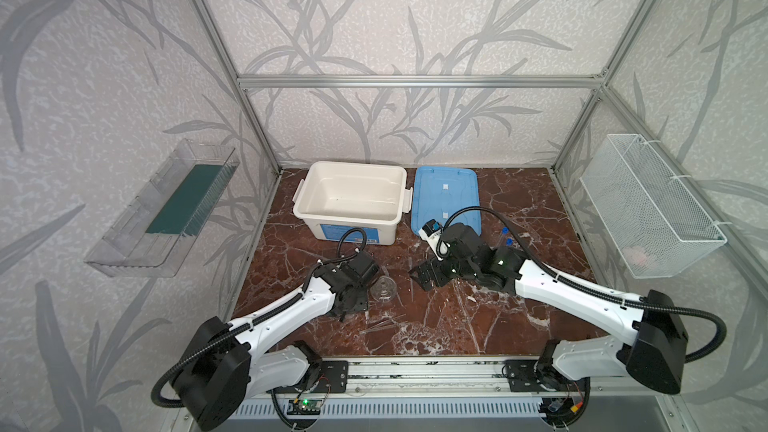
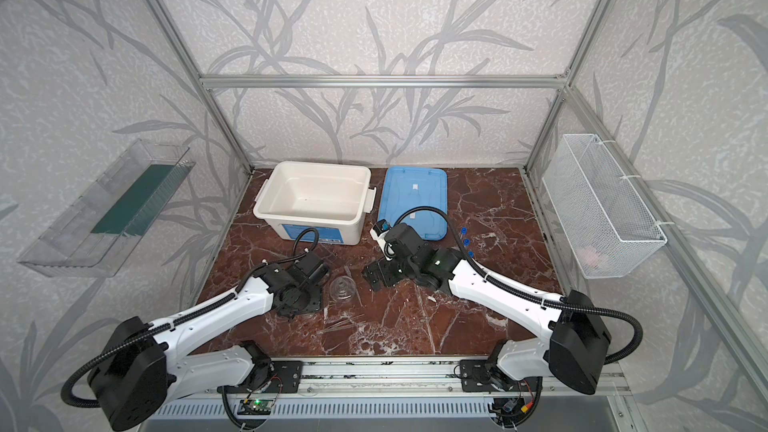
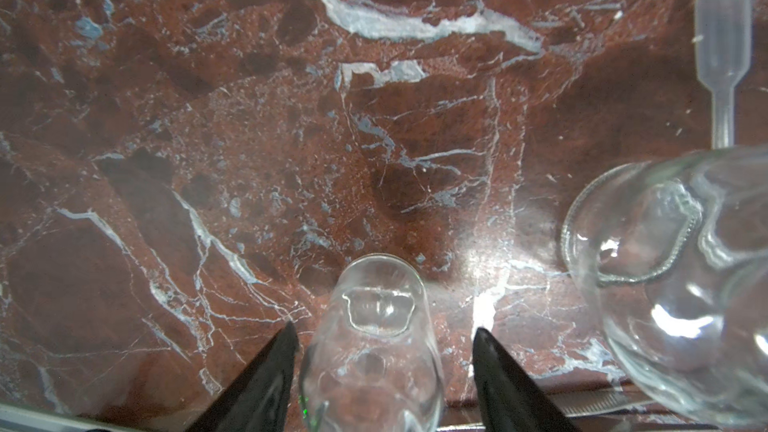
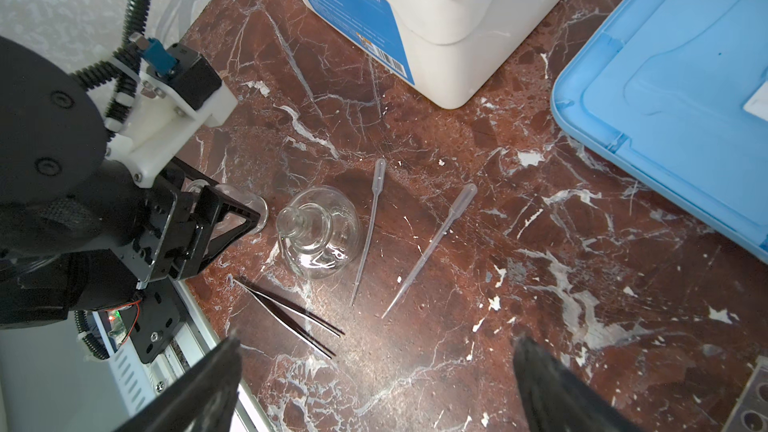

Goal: Organize the chemistry lab equipment
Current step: 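Close the left gripper on the glass vial and lift it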

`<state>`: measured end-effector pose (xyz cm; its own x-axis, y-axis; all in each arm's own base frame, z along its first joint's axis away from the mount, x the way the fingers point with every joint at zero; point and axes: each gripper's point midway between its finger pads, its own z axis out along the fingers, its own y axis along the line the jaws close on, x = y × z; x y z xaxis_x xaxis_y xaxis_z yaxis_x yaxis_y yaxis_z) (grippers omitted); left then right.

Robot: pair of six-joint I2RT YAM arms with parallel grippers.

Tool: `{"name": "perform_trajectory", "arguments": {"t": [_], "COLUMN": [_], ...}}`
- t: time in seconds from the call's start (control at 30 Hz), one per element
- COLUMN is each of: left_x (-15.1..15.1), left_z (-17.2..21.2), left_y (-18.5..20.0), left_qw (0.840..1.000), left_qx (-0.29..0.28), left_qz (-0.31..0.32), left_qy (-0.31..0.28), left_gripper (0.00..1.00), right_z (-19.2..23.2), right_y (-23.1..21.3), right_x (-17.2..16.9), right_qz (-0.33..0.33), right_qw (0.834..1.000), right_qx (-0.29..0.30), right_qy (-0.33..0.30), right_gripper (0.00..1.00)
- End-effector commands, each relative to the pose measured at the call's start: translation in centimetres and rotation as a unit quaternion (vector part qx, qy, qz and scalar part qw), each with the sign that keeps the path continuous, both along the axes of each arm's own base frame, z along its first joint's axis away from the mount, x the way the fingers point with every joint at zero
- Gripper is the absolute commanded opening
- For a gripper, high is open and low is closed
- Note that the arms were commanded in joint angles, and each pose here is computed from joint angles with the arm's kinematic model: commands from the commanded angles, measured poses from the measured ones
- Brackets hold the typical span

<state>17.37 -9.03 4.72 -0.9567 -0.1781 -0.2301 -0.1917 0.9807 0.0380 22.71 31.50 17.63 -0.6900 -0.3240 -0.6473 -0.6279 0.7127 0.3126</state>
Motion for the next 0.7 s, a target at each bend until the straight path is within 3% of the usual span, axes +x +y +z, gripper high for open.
{"name": "perform_trajectory", "arguments": {"t": [0.0,0.13,0.3,0.43,0.67], "left_x": [-0.7,-1.0,-1.0,-0.7,-0.1], "left_z": [-0.5,-0.8,-0.9,-0.6,2.5], "left_y": [0.6,0.8,0.9,0.8,1.4], "left_qw": [1.000,1.000,1.000,1.000,0.999], "left_qx": [0.012,0.016,0.023,0.023,0.037], "left_qz": [0.008,0.008,0.008,0.006,-0.003], "left_qy": [0.010,0.015,0.017,0.013,-0.014], "left_gripper": [0.65,0.61,0.48,0.44,0.25], "right_z": [0.5,0.2,0.2,0.3,0.8], "right_y": [0.5,0.6,0.6,0.6,0.7], "right_x": [0.3,0.3,0.3,0.3,0.3], "right_qz": [-0.001,-0.001,-0.002,-0.002,-0.001], "right_qw": [1.000,1.000,1.000,1.000,1.000], "right_qx": [0.007,0.006,0.005,0.006,0.012], "right_qy": [-0.009,-0.006,-0.006,-0.007,-0.011], "right_gripper": [1.00,0.99,1.00,0.99,0.99]}}
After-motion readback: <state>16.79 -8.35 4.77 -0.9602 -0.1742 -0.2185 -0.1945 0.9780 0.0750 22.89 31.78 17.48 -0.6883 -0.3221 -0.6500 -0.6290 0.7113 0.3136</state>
